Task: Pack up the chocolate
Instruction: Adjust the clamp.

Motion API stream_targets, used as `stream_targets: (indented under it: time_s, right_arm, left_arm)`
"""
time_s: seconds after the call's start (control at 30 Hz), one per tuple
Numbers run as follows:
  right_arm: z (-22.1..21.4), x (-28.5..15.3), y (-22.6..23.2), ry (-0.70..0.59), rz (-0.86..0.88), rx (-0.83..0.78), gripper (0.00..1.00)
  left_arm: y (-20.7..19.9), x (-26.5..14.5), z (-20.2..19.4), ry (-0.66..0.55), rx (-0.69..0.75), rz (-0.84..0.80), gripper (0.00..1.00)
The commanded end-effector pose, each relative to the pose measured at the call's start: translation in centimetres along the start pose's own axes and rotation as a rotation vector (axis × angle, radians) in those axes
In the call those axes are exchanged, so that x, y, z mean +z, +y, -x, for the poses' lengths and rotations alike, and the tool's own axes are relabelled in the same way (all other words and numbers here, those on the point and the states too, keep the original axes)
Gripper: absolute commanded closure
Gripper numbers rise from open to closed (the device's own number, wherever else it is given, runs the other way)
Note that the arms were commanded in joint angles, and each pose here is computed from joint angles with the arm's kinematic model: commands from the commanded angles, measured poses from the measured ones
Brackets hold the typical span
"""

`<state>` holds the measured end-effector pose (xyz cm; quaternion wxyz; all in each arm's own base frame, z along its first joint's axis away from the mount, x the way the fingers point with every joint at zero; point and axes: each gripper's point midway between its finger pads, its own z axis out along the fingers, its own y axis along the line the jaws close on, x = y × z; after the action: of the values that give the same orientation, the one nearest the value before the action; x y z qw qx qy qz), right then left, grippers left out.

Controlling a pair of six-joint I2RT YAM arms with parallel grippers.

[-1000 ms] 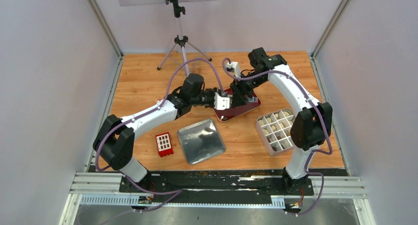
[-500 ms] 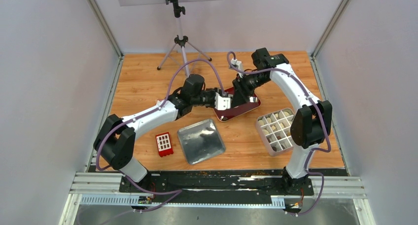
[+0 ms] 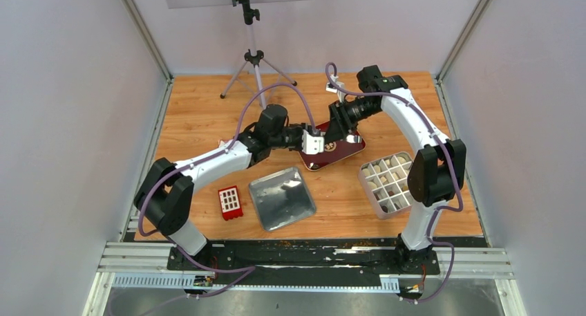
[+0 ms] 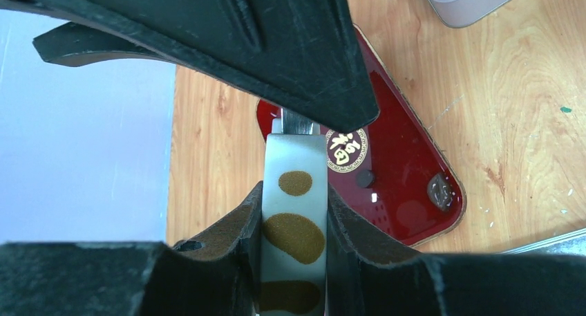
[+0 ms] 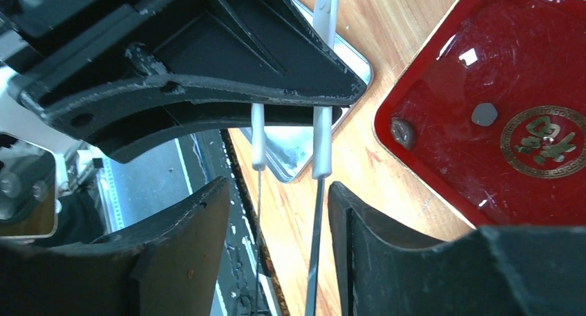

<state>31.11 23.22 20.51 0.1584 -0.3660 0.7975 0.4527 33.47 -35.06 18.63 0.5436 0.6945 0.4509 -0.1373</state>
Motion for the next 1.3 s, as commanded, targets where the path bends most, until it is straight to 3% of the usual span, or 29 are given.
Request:
stream_targets:
  time_s: [0.0, 0.3, 0.37, 0.43, 0.47, 0.5, 0.63, 0.77, 0.87, 1.07, 1.13, 1.27]
  right_arm:
    - [1.1, 0.0, 0.4, -0.041, 0.033, 0.001, 0.53]
    - [1.0, -0.3, 0.3, -0.044, 0.03, -0.009, 0.85]
    - [1.1, -0.4, 0.2, -0.045, 0.026, -0.017, 0.93]
    - [1.1, -0.6, -0.1, -0.044, 0.003, -0.043, 0.99]
    - [1.1, -0.8, -0.3, -0.038, -0.017, -0.061, 1.0]
    - [1.1, -1.1, -0.7, -0.027, -0.044, -0.087, 1.0]
    - [0.4, -2.4, -2.2, 0.049, -0.164, -0.24, 1.0]
    - [-0.9, -3.8, -4.1, 0.168, -0.271, -0.35, 1.0]
    - [-0.4, -4.8, -4.8, 0.216, -0.353, -0.449, 0.94]
    - [1.0, -6.4, -4.6, 0.238, -0.495, -0.756, 0.95]
    - [0.8, -6.8, -4.5, 0.26, -0.527, -0.824, 0.88]
    - [1.0, -7.0, -4.5, 0.283, -0.54, -0.78, 0.73]
  left_arm:
    - [2.5, 0.4, 1.9, -0.054, 0.039, 0.06, 0.85]
    - [3.7, 0.7, 1.8, -0.046, 0.024, 0.12, 0.83]
    - [4.2, 0.7, 1.6, -0.04, 0.012, 0.153, 0.65]
    - [4.5, 0.5, 1.2, -0.021, 0.001, 0.186, 0.31]
    - [4.6, 0.2, 0.9, -0.006, 0.002, 0.201, 0.06]
    - [4.5, -0.3, 0.4, 0.021, 0.002, 0.213, 0.01]
    - [3.1, -4.8, -1.8, 0.112, -0.028, 0.216, 0.0]
    - [1.1, -11.0, -3.8, 0.218, -0.181, 0.237, 0.0]
    - [-0.3, -14.4, -5.1, 0.303, -0.298, 0.289, 0.0]
    - [-2.3, -16.4, -6.1, 0.328, -0.456, 0.394, 0.0]
    - [-1.9, -16.4, -6.3, 0.328, -0.525, 0.435, 0.0]
    - [-1.8, -17.0, -5.3, 0.29, -0.571, 0.442, 0.0]
